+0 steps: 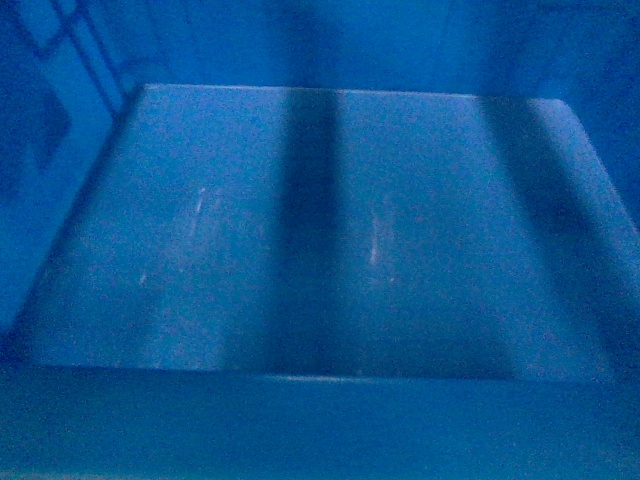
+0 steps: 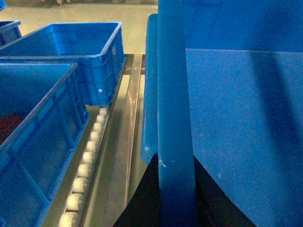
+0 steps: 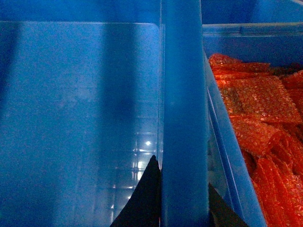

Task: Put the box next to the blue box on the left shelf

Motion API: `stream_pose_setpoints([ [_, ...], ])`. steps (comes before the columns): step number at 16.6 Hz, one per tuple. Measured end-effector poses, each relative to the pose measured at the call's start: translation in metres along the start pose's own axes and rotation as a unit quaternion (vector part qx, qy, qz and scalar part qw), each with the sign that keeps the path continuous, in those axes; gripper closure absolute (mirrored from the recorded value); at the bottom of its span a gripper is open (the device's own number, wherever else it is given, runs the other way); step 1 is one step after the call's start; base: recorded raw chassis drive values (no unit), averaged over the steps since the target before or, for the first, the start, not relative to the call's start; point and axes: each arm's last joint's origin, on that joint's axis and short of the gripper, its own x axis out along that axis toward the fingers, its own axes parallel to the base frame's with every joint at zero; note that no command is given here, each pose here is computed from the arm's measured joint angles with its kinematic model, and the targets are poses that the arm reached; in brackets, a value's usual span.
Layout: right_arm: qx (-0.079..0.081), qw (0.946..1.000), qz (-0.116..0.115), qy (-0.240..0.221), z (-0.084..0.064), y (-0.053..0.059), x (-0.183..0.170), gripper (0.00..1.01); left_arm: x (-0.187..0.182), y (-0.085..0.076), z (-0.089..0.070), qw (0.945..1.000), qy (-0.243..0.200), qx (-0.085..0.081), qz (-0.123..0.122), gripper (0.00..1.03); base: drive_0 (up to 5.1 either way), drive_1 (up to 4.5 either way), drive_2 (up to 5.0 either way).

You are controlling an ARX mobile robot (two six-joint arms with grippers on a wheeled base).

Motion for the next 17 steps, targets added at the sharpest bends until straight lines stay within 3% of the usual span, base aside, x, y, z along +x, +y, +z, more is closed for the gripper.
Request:
stream_pose_setpoints([
  [5, 0.0, 1.0, 0.0, 0.0, 0.0, 0.0, 0.0, 0.92, 0.0, 0.0, 0.0, 1.0, 0.0, 0.0, 0.0, 0.95, 0.0, 0.0, 0.0],
  [6, -0.005, 0.9998, -0.012, -0.014, 0.0, 0.002, 0.0, 0.92, 0.0, 0.0, 0.0, 1.0, 0.0, 0.0, 0.0, 0.95, 0.0, 0.0, 0.0],
  [8, -0.012, 0.9995, -0.02, -0.024, 0.001, 0.005, 0.0, 0.92, -0.001, -0.004, -0.001, 0.9988, -0.004, -0.002, 0.049, 0.95, 0.0, 0.0, 0.0],
  [10, -0.016, 0.9998, -0.007, 0.012, -0.001, 0.01, 0.005, 0.92, 0.002, -0.001, -0.004, 0.998, 0.013, 0.003, 0.062, 0.95, 0.0, 0.0, 0.0],
  [11, -0.022, 0.9985, 0.005, 0.05, 0.0, 0.014, 0.016, 0.92, 0.011, 0.003, -0.01, 0.9967, 0.043, 0.007, 0.069, 0.95, 0.0, 0.0, 0.0],
  [15, -0.036, 0.989, 0.019, 0.142, 0.002, 0.031, 0.075, 0.92, 0.063, 0.025, -0.014, 0.9897, 0.124, 0.004, 0.071, 0.95, 0.0, 0.0, 0.0],
  [17, -0.033, 0.9846, 0.017, 0.171, -0.009, 0.034, 0.087, 0.93, 0.071, 0.027, -0.022, 0.9867, 0.147, 0.005, 0.069, 0.95, 0.0, 0.0, 0.0],
])
